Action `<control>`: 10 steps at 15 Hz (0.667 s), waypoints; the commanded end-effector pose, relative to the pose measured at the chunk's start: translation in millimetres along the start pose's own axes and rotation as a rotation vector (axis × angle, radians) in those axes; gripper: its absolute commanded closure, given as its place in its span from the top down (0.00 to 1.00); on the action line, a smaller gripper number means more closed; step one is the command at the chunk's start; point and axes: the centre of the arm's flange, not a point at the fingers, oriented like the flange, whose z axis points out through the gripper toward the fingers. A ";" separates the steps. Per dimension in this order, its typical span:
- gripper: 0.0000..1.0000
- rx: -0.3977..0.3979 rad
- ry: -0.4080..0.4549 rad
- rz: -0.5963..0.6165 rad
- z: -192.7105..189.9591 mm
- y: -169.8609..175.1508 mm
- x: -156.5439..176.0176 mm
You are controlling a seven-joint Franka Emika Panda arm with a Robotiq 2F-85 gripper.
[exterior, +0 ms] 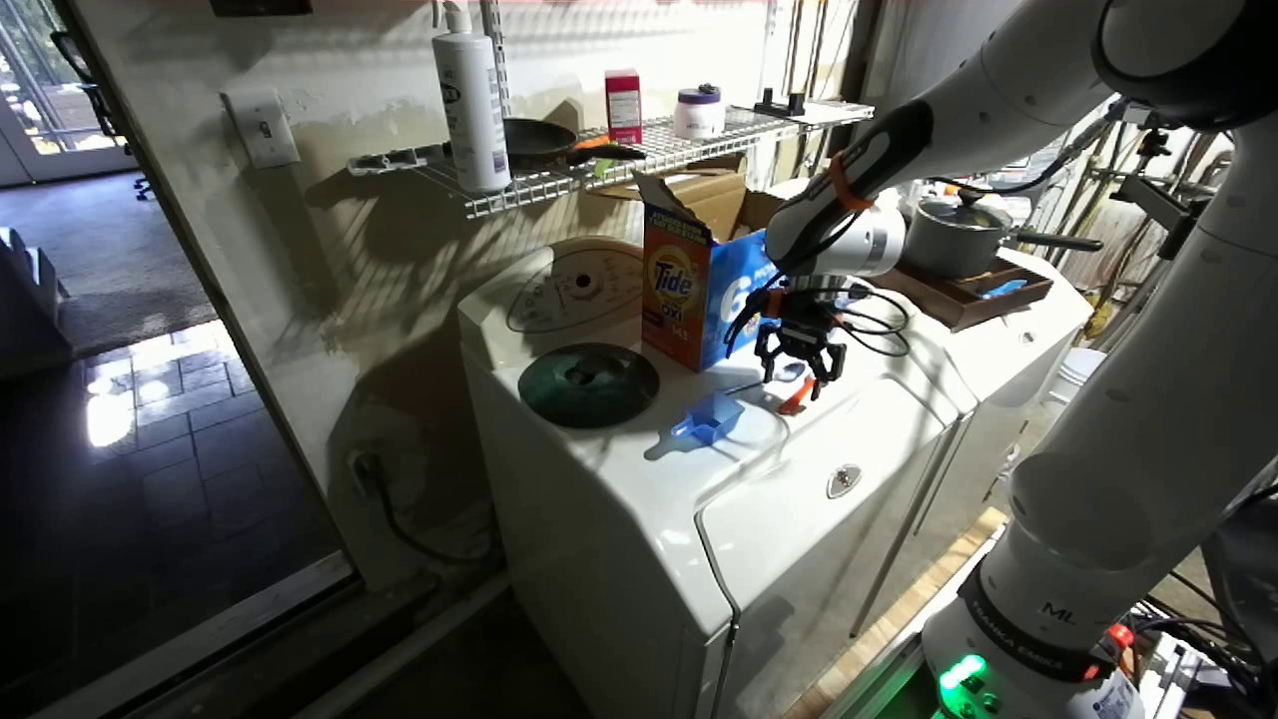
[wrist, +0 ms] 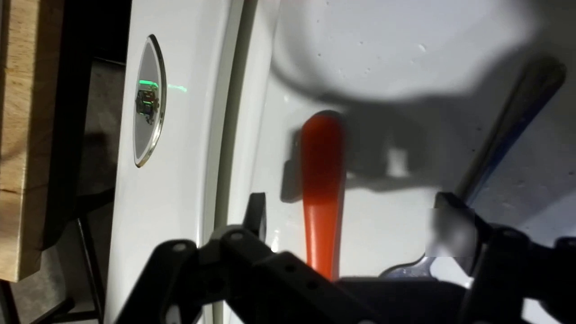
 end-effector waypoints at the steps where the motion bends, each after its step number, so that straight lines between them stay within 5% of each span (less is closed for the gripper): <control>1: 1.00 0.045 0.088 -0.027 -27.6 4.7 -8.9; 6: 1.00 0.137 0.310 -0.133 -83.5 13.4 -20.7; 10: 1.00 0.205 0.385 -0.138 -116.5 19.9 -30.9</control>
